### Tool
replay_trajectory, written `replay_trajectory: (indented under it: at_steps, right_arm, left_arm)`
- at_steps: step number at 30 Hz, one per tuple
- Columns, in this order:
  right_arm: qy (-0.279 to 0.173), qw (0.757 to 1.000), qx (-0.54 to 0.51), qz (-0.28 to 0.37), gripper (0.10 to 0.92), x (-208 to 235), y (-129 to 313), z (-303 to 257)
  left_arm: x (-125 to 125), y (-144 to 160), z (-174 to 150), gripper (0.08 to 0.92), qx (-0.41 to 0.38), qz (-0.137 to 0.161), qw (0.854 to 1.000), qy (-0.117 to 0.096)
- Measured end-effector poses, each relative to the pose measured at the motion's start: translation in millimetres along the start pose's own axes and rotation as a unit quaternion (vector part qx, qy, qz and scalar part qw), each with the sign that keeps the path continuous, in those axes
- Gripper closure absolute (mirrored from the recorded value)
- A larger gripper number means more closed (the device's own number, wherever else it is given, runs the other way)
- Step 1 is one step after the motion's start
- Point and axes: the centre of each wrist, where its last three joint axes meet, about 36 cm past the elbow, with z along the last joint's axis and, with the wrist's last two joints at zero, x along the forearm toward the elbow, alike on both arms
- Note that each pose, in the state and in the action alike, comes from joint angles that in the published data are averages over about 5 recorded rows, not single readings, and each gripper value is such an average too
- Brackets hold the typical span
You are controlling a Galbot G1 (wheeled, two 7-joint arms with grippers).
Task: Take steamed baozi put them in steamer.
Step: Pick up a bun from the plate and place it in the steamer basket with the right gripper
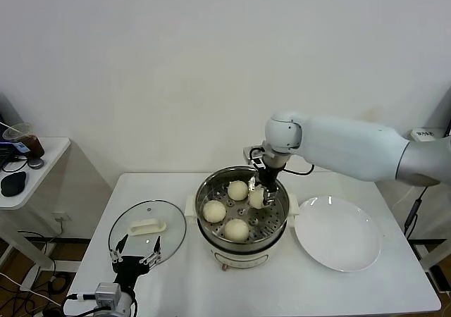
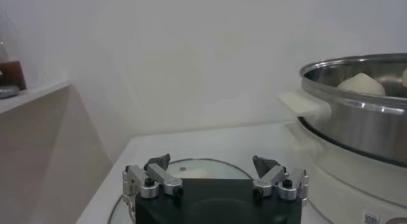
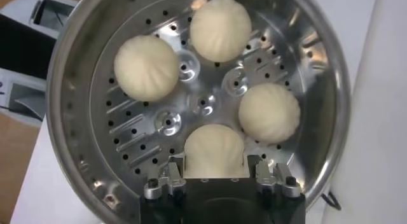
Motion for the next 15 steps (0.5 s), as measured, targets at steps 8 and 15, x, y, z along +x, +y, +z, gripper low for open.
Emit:
replay_trajectory:
  at_steps: [8, 15]
  right_arm:
    - [0.002, 1.000, -0.007, 0.000, 0.393, -11.6, 3.9, 5.9]
    - [-0.006, 1.000, -0.012, 0.009, 0.220, -4.9, 5.7, 9.9]
  left_arm:
    - [-1.4, -1.5, 2.2, 0.177, 0.001, 0.000, 1.000, 0.003]
    - [-2.0, -2.4, 2.0, 0.177, 0.002, -0.001, 1.000, 0.002]
